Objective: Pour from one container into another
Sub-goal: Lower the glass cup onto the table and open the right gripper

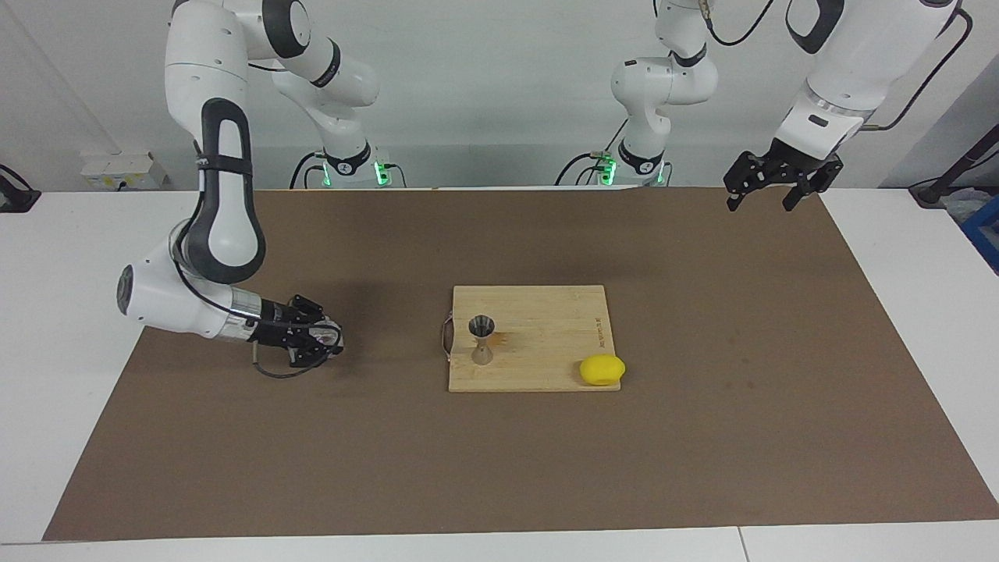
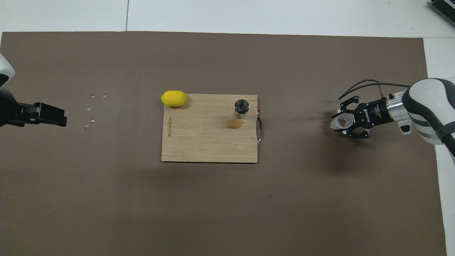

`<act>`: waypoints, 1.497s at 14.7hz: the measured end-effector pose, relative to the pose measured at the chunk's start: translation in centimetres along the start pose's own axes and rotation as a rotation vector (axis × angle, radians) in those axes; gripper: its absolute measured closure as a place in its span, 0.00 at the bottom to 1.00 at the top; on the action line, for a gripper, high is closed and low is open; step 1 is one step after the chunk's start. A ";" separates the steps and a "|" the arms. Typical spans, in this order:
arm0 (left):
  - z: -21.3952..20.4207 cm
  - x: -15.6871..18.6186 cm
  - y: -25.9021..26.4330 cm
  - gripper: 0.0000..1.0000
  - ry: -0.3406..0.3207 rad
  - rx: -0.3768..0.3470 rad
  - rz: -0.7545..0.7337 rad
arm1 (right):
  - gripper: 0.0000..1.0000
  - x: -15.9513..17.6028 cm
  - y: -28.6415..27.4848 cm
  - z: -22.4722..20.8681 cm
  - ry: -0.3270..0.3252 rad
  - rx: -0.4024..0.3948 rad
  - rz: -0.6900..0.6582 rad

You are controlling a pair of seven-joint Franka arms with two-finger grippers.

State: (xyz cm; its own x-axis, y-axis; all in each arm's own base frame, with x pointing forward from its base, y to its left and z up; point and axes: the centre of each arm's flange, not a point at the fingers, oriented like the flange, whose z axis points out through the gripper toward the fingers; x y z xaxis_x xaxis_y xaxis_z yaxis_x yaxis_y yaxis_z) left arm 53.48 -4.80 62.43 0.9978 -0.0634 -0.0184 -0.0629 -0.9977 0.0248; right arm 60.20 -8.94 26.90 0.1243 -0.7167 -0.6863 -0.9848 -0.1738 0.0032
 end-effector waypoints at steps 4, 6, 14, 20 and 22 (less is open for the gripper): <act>0.0 0.0 0.0 0.00 0.000 0.000 0.000 | 0.52 0.4 0.9 1.2 0.006 0.000 0.017; 0.0 0.0 0.0 0.00 0.000 0.000 0.000 | 0.52 -0.1 1.1 1.6 0.005 -0.008 0.011; 0.0 0.0 0.0 0.00 0.000 0.000 0.000 | 0.04 -4.6 1.3 0.8 0.036 -0.020 -0.136; 0.0 0.0 0.0 0.00 0.000 0.000 0.000 | 0.01 -12.0 1.4 -1.8 0.282 -0.181 -0.500; 0.0 0.0 0.0 0.00 0.000 0.000 0.000 | 0.00 -13.6 1.4 -2.4 0.361 -0.253 -0.644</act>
State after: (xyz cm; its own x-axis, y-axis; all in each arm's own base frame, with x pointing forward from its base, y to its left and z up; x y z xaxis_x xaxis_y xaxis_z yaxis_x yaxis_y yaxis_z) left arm 53.48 -4.80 62.43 0.9978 -0.0634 -0.0184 -0.0629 -0.9977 0.0248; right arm 57.42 -1.01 37.98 0.7371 -0.5900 -0.3296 -0.6525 -0.7482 -0.1200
